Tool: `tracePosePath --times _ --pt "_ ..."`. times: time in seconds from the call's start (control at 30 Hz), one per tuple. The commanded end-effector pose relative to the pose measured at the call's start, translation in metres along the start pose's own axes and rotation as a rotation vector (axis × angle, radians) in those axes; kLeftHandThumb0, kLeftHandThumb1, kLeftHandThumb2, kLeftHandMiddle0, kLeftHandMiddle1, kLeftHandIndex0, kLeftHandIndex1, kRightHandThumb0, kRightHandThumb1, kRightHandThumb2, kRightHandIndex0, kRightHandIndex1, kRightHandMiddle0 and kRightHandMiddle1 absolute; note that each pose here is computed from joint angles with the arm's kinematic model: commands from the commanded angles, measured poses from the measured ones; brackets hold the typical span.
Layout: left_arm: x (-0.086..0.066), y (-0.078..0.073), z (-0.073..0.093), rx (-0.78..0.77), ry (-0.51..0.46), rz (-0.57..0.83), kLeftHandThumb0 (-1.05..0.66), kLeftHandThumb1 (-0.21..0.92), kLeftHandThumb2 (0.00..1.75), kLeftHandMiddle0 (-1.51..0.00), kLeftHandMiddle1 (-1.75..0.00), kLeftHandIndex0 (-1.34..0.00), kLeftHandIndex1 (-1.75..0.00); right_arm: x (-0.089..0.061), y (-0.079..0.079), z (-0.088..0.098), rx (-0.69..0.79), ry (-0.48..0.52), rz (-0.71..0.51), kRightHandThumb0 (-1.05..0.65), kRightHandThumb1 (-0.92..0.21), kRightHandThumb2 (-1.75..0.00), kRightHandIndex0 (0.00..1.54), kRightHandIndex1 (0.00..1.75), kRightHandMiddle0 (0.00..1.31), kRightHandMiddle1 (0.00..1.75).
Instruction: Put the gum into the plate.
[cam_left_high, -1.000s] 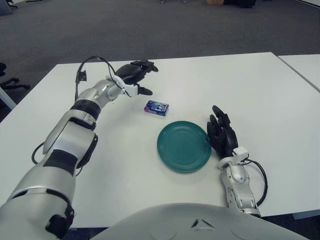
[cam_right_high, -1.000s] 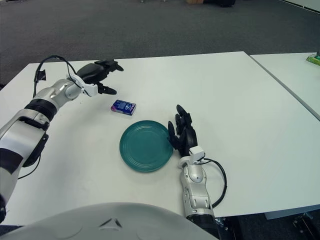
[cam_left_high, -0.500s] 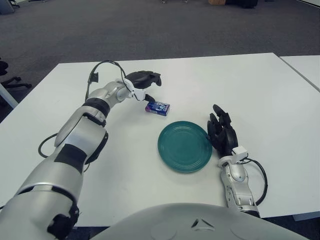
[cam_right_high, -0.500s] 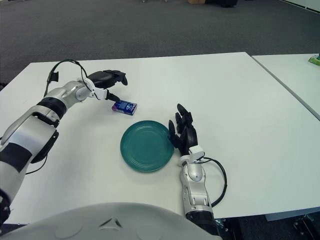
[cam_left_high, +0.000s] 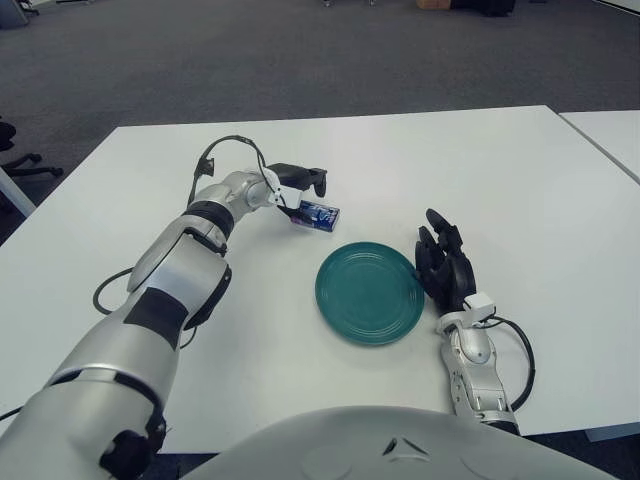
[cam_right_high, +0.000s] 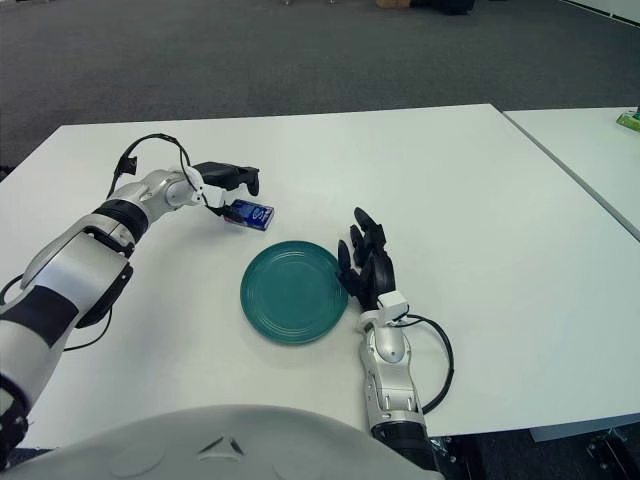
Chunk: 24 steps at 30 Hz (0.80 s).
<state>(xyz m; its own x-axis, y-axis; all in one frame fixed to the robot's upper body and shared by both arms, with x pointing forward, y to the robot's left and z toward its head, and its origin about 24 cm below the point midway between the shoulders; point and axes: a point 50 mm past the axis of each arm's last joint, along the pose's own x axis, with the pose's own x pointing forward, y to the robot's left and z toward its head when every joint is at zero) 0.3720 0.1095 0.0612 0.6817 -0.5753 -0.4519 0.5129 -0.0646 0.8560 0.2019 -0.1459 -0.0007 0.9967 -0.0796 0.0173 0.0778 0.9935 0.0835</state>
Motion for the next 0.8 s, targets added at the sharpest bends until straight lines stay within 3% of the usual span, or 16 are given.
tracePosePath --times 0.0,0.3,0.77 --pt "0.002 0.0 -0.001 -0.02 0.026 -0.022 -0.69 0.58 0.54 -0.19 0.0 -0.08 -1.38 -0.011 -0.01 -0.02 -0.02 0.111 -0.034 -0.79 -0.92 -0.71 0.22 0.01 0.0 0.47" --pt "0.009 -0.019 0.003 -0.017 0.078 -0.061 -0.64 0.49 0.67 -0.19 0.0 -0.1 -1.3 -0.012 -0.013 -0.023 -0.013 0.122 -0.05 -0.8 -0.92 -0.71 0.22 0.01 0.0 0.49" --pt "0.011 -0.033 -0.001 -0.026 0.142 -0.078 -0.66 0.47 0.69 -0.12 0.0 -0.12 -1.29 -0.016 -0.021 -0.023 -0.023 0.118 -0.075 -0.81 -0.92 -0.73 0.22 0.0 0.0 0.46"
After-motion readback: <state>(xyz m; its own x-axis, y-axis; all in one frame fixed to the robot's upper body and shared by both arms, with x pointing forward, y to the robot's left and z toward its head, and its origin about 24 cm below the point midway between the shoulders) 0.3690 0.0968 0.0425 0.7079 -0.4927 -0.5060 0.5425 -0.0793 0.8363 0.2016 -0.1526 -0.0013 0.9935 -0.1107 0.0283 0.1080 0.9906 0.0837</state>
